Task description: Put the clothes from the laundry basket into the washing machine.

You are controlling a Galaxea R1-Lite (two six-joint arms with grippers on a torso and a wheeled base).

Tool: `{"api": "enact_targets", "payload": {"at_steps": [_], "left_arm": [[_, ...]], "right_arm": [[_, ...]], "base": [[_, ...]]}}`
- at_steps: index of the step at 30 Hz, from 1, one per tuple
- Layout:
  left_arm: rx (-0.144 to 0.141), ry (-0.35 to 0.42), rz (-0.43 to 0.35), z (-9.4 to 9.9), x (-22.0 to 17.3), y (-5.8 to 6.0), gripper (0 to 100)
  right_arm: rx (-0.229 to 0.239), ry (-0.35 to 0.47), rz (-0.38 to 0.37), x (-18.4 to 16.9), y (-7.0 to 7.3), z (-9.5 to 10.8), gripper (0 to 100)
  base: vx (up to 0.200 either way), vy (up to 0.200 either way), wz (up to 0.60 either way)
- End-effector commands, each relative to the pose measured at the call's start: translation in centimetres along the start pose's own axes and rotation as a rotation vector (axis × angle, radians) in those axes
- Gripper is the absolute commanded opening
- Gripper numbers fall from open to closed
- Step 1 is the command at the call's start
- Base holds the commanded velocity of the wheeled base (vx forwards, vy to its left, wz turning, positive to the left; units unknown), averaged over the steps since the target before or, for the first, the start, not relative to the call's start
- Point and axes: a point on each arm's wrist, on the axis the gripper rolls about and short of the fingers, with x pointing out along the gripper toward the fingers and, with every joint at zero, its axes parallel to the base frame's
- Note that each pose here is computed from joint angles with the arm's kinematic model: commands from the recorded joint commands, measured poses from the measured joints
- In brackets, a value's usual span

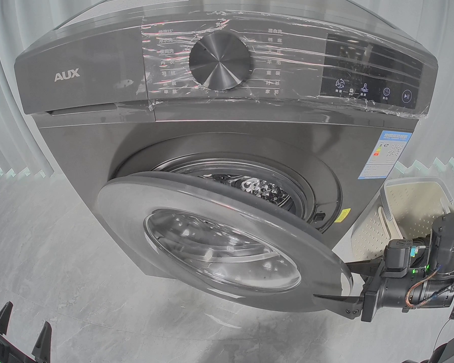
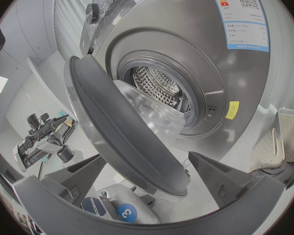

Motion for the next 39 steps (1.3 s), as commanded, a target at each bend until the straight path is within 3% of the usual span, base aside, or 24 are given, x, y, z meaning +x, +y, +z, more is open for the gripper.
{"api": "enact_targets", "payload": {"at_steps": [1,6,12,21,27,39], "left_arm": [[0.000,-0.003,0.000,-0.4,0.0,0.0,100],[0.000,-0.003,-0.001,-0.4,0.0,0.0,100],[0.000,-0.003,-0.001,-0.4,0.0,0.0,100],[0.000,-0.003,0.000,-0.4,0.0,0.0,100],[0.000,-0.003,0.000,-0.4,0.0,0.0,100],[0.000,-0.003,-0.001,-0.4,0.0,0.0,100]], "right_arm": [[-0.004,-0.021,-0.004,-0.5,0.0,0.1,100],[-0.002,-0.036,-0.010,0.3,-0.1,0.9,100],[-0.003,-0.006,0.001,0.6,0.1,0.4,100],[-0.006,0.011,0.063,-0.2,0.9,-0.4,100],[0.011,-0.010,0.052,0.1,0.7,0.2,100],[0.008,0.010,0.066,1.4,0.8,0.0,100]], "base": [[0.000,0.000,0.00],[-0.080,0.000,0.00],[-0.200,0.000,0.00],[0.000,0.000,0.00],[0.000,0.000,0.00],[-0.150,0.000,0.00]]}}
